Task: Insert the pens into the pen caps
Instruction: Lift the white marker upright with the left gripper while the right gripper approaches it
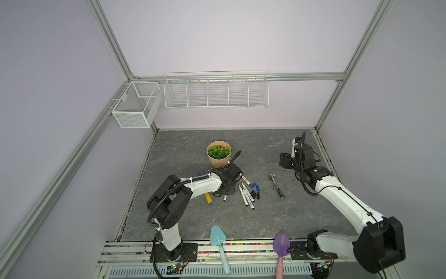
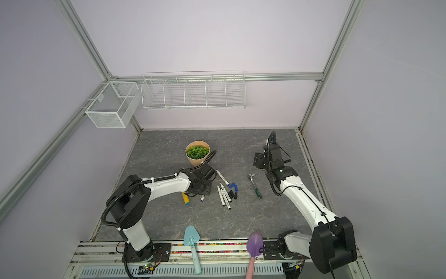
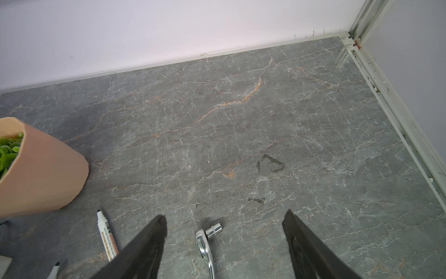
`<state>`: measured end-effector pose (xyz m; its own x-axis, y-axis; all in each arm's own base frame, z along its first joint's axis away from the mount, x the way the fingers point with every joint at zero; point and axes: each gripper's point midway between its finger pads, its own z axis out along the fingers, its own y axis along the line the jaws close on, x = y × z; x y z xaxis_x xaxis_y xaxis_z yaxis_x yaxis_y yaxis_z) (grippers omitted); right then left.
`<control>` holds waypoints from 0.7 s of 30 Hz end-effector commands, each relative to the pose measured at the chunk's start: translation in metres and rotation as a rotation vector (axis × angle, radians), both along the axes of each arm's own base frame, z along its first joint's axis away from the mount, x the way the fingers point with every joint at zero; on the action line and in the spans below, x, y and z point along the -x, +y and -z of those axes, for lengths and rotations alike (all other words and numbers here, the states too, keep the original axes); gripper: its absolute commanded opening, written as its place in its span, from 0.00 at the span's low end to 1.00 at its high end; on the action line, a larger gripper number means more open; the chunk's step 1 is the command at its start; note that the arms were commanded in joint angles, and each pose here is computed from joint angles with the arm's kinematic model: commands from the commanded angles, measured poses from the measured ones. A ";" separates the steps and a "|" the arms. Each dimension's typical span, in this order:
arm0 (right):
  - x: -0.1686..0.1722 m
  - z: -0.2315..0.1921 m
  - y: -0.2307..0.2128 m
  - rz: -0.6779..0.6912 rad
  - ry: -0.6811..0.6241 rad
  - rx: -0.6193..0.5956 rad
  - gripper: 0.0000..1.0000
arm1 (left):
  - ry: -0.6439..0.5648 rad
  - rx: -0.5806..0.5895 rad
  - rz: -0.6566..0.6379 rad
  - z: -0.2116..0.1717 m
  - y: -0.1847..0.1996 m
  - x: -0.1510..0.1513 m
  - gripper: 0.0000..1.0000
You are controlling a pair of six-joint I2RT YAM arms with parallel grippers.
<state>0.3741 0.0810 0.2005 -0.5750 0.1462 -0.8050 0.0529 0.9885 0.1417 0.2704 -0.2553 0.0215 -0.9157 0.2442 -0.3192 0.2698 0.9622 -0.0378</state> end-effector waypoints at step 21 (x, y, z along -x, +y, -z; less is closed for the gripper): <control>0.047 -0.039 0.196 -0.810 0.052 -0.386 0.80 | -0.532 0.692 0.286 -0.193 -0.077 -0.010 0.00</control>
